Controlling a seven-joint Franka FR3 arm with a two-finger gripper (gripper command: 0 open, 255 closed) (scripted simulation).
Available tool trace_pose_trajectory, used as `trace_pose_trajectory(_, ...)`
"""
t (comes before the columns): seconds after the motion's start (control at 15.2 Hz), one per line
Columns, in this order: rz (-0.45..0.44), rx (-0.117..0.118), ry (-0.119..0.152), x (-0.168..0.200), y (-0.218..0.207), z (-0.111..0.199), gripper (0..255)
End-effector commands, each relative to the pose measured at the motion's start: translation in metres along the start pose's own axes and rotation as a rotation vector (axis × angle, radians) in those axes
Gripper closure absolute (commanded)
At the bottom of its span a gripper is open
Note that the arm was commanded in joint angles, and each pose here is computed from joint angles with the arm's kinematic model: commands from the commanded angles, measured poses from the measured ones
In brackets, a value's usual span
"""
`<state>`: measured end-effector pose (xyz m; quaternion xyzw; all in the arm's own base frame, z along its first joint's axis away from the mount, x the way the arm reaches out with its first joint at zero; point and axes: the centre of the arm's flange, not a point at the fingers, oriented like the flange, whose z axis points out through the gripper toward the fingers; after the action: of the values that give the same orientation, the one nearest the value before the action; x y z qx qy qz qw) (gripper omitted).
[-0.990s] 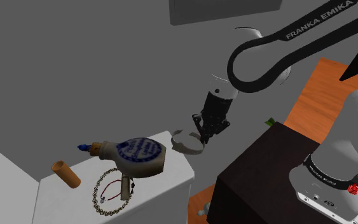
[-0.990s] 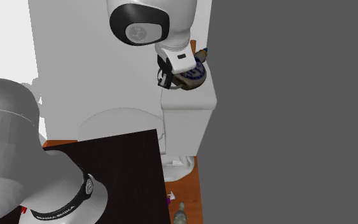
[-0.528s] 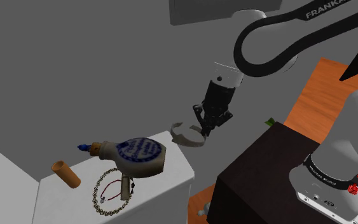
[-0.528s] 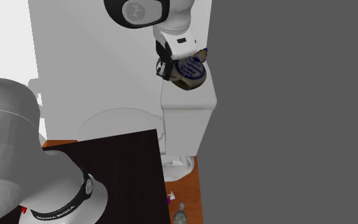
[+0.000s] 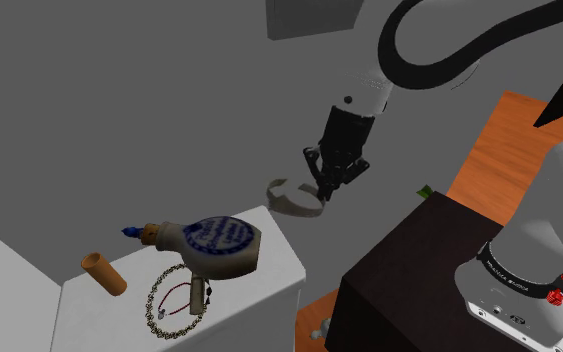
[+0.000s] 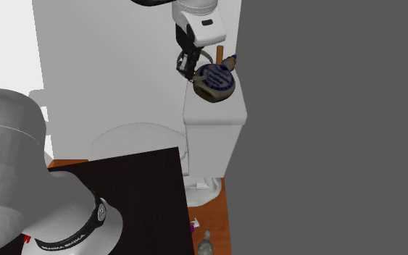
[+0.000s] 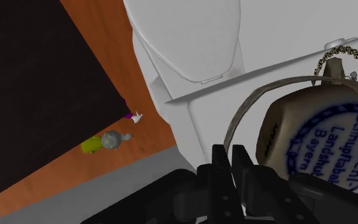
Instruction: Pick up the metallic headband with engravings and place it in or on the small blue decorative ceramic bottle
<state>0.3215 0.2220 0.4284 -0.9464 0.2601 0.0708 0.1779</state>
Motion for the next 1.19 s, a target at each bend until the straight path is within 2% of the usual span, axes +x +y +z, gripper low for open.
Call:
trace_pose_trajectory(0.0,0.000,0.000,0.000,-0.003,-0.003,-0.011,255)
trace_pose_trajectory(0.4,0.000,0.000,0.000,-0.010,-0.012,-0.039,255)
trace_pose_trajectory(1.12,0.000,0.000,0.000,0.011,-0.148,0.009,255)
